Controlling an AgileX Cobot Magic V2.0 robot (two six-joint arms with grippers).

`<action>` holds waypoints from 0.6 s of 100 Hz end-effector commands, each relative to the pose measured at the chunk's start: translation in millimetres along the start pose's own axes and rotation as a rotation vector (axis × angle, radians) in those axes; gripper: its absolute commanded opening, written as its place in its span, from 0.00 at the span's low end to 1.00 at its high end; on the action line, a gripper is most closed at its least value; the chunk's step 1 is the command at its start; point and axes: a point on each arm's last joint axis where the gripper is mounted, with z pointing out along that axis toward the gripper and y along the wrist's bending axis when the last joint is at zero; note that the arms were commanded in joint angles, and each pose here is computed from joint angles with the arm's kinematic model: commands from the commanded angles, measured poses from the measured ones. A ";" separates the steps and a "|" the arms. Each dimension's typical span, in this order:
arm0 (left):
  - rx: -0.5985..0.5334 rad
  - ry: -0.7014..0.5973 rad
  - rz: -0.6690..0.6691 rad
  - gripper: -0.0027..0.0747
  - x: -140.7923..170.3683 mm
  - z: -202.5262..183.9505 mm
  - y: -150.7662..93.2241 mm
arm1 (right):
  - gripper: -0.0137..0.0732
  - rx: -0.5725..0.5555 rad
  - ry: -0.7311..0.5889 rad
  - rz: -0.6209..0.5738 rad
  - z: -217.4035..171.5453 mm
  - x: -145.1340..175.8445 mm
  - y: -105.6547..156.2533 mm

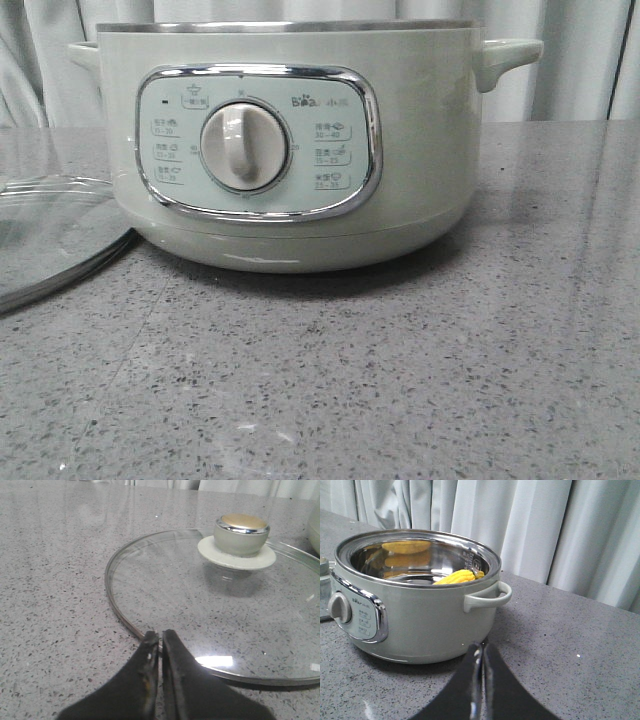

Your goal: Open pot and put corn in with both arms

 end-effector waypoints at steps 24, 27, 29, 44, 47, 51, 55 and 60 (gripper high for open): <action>0.005 -0.051 -0.003 0.01 1.9 0.2 0.3 | 0.07 0.004 -0.067 -0.023 10.2 11.3 3.7; 0.005 -0.051 -0.003 0.01 1.9 0.2 0.3 | 0.07 0.013 -0.065 -0.028 12.6 17.2 4.4; 0.005 -0.051 -0.003 0.01 1.9 0.2 0.3 | 0.07 0.021 -0.062 -0.031 14.4 21.7 4.8; 0.005 -0.051 -0.003 0.01 1.9 0.2 0.3 | 0.07 0.137 -0.146 -0.021 23.1 46.9 3.6; 0.005 -0.051 -0.003 0.01 1.9 0.2 0.3 | 0.07 0.157 -0.169 -0.004 24.1 51.6 3.3; 0.005 -0.051 -0.003 0.01 1.9 0.2 0.3 | 0.07 0.203 -0.246 0.015 23.7 53.9 1.5; 0.005 -0.051 -0.003 0.01 1.9 0.2 0.3 | 0.07 0.250 -0.322 0.042 22.6 59.3 -0.3; 0.005 -0.051 -0.003 0.01 1.9 0.2 0.3 | 0.07 0.301 -0.407 0.065 19.7 68.2 -1.2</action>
